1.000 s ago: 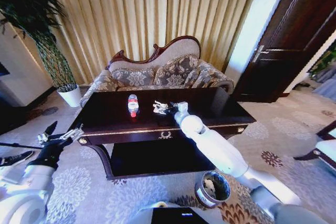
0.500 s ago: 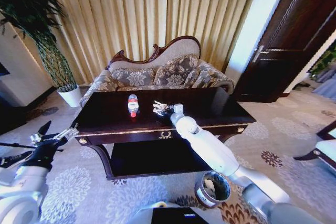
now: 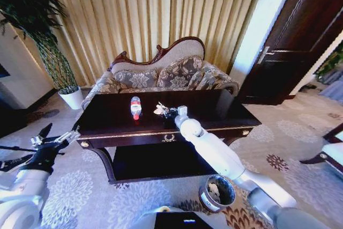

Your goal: Move to the front of the table and place the trash on the table into the trash bin.

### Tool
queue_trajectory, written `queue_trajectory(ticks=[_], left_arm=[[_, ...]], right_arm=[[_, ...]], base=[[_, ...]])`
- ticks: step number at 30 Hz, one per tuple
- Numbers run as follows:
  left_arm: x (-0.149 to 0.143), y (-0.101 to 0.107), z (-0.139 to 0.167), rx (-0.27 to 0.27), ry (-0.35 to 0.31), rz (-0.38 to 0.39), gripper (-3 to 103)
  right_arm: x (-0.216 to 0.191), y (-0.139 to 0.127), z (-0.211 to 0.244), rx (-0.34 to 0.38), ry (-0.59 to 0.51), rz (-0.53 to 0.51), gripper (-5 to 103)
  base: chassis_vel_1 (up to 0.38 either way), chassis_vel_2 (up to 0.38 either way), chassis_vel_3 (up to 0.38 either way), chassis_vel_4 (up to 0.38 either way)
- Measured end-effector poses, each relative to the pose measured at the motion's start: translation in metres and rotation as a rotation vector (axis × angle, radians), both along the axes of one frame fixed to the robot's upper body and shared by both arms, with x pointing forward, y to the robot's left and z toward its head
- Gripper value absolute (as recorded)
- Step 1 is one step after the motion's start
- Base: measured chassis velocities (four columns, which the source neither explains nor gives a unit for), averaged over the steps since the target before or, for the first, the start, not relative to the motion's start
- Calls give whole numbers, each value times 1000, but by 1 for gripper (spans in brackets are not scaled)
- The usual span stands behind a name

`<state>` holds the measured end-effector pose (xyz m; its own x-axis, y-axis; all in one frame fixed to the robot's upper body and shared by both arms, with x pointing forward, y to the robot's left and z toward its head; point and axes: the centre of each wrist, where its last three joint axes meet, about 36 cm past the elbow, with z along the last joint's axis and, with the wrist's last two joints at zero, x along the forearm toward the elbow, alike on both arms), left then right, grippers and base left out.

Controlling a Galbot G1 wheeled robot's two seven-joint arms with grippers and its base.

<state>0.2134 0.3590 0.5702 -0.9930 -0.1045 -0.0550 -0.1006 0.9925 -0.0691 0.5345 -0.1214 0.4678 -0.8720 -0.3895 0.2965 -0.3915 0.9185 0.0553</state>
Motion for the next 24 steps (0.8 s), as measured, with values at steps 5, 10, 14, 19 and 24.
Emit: queue_trajectory(ticks=[5,10,14,19,24], left_arm=[[0,0,0,1,0,-2,100],[1,0,0,1,-3,-6,100],[2,-1,0,1,-4,-11,100],[3,-2,0,3,2,-21,100],[4,-3,0,7,4,-33,100]], right_arm=[[-2,-2,1,6,-2,-2,1],[-6,-7,11,24,-32,-21,1],[-20,-25,24,43,-89,-73,1],[-57,-66,35,58,-129,-131,1],[-93,-105,46,64,-180,-189,1]], base=[[0,0,0,0],[0,0,0,0],[0,0,0,0],[0,0,0,0],[0,0,0,0]])
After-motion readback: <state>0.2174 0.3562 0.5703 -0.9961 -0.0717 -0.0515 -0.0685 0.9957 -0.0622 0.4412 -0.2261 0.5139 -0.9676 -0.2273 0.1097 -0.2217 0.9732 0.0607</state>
